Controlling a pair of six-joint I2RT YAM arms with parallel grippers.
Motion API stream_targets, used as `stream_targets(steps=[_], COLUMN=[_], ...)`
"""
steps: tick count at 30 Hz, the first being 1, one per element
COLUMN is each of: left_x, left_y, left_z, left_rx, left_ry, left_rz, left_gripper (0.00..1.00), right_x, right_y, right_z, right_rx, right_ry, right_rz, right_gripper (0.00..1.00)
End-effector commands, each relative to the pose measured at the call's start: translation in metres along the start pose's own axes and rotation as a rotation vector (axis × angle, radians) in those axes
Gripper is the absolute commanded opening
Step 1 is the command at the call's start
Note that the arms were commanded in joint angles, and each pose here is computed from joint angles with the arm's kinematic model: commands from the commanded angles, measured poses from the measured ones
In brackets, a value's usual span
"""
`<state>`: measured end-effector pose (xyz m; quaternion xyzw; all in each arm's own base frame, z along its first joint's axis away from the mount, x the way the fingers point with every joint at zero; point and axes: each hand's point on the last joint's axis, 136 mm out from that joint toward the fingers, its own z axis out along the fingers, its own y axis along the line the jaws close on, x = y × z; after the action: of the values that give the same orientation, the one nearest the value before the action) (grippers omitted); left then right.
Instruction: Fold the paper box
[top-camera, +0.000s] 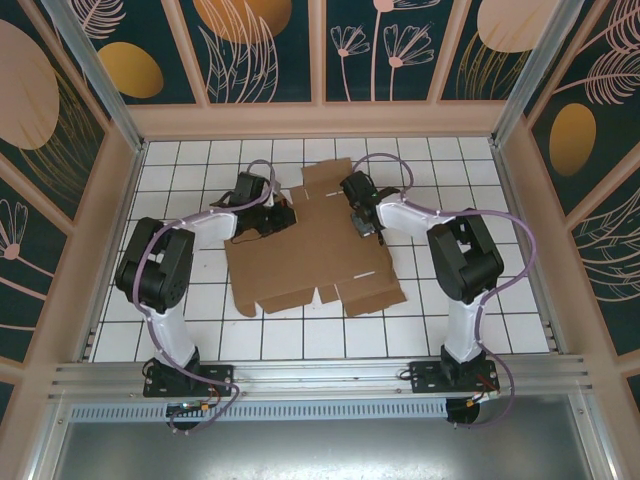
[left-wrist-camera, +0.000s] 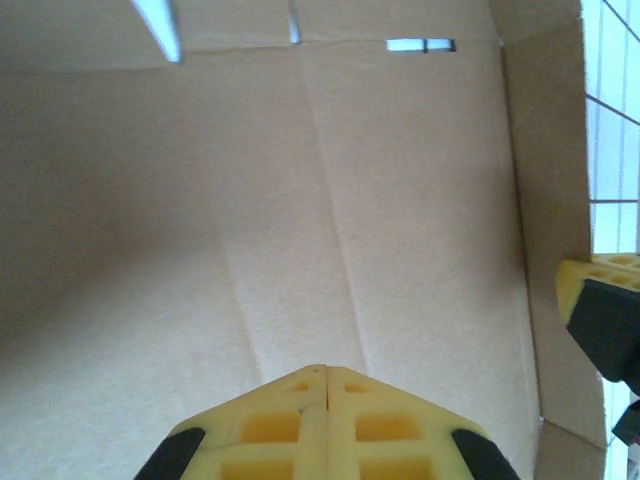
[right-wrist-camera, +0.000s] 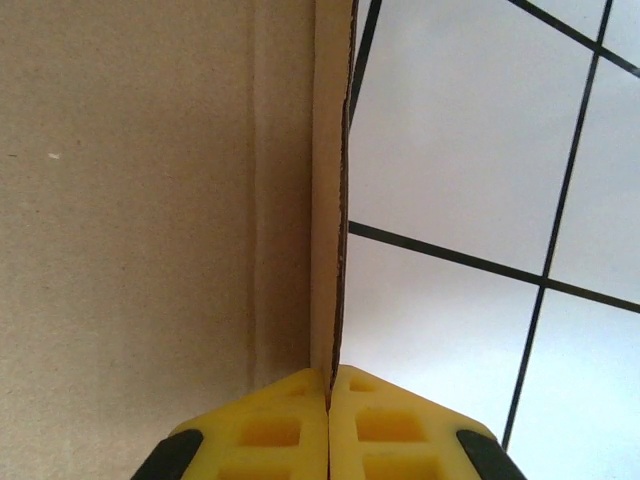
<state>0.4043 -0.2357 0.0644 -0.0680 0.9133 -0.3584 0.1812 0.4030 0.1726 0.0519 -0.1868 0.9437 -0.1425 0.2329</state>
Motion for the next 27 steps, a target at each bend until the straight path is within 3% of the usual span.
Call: stream_targets(steps=[1,6,9,16,21,27], left_x=[0.029,0.038,0.040,0.040,0.040,0.042], left_y=[0.035,0.052,0.059,0.065,0.065,0.066], left_z=[0.014,0.023,0.025,0.026,0.026,0.028], left_rx=[-0.084,-0.123,-0.150,-0.176,-0.174,-0.177], left_ry=[0.078,0.108,0.115,0.114,0.118,0.128], left_rz=[-0.048,-0.050,-0.048,-0.040,-0.036,-0.032], left_gripper=[0.03,0.00,0.00,0.00,0.00,0.00], right_x=[0.009,0.000,-0.005,-0.003,0.003,0.012], right_y=[0.002,0.016,0.003,-0.011,-0.001,0.009], right_z=[0.005,-0.004,-0.006,-0.011,-0.015,-0.012], right_rx=[0.059,-0.144,-0.320,-0.670,-0.899,-1.062], right_ry=[0.046,-0.002,-0.028,-0.078,-0.084,-0.054], right_rz=[-0.065,0.034,0.176,0.401,0.467,0.536], right_gripper=[0.07,0.14,0.19,0.45,0.50,0.54])
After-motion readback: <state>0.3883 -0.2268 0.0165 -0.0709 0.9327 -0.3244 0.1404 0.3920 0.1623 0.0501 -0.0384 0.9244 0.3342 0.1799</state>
